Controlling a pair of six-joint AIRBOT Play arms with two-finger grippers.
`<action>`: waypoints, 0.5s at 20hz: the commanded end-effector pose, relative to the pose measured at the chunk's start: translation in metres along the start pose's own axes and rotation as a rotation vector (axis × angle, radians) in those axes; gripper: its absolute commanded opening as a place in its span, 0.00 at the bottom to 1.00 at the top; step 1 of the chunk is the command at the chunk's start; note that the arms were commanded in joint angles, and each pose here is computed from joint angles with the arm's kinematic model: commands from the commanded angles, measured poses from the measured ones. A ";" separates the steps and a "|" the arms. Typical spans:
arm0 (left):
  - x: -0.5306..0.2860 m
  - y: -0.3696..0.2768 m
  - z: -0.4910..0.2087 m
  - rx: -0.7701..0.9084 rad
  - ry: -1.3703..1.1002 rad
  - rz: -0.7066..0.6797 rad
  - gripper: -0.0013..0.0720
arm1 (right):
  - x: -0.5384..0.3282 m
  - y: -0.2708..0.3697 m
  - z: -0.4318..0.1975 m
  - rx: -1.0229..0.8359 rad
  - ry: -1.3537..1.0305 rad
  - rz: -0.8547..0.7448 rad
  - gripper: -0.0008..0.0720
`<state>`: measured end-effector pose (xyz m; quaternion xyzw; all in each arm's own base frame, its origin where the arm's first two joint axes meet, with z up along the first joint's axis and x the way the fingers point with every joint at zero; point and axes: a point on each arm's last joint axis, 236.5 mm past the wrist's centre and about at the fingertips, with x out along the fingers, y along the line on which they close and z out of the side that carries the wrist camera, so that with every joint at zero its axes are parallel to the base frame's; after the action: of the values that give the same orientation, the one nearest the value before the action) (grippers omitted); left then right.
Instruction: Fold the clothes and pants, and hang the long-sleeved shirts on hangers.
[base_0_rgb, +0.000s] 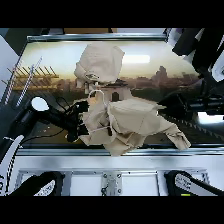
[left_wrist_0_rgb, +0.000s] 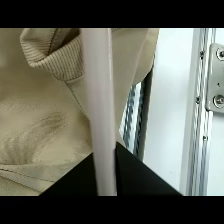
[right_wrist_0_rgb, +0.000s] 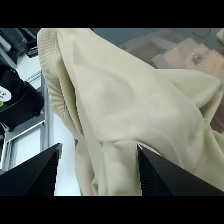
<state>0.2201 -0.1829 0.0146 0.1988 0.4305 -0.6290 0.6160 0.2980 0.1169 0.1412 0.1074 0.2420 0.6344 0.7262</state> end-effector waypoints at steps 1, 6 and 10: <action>0.000 0.000 0.000 0.000 0.001 0.000 0.04 | 0.015 -0.006 -0.017 0.007 -0.011 0.078 0.72; 0.000 0.000 0.000 0.000 0.001 0.000 0.04 | 0.053 0.006 -0.029 -0.014 0.043 0.203 0.72; 0.000 0.000 0.000 0.000 0.000 -0.001 0.04 | 0.071 0.013 -0.032 -0.027 0.073 0.234 0.72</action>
<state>0.2194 -0.1825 0.0145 0.1991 0.4313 -0.6297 0.6146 0.2820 0.1703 0.1078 0.1096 0.2445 0.7096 0.6517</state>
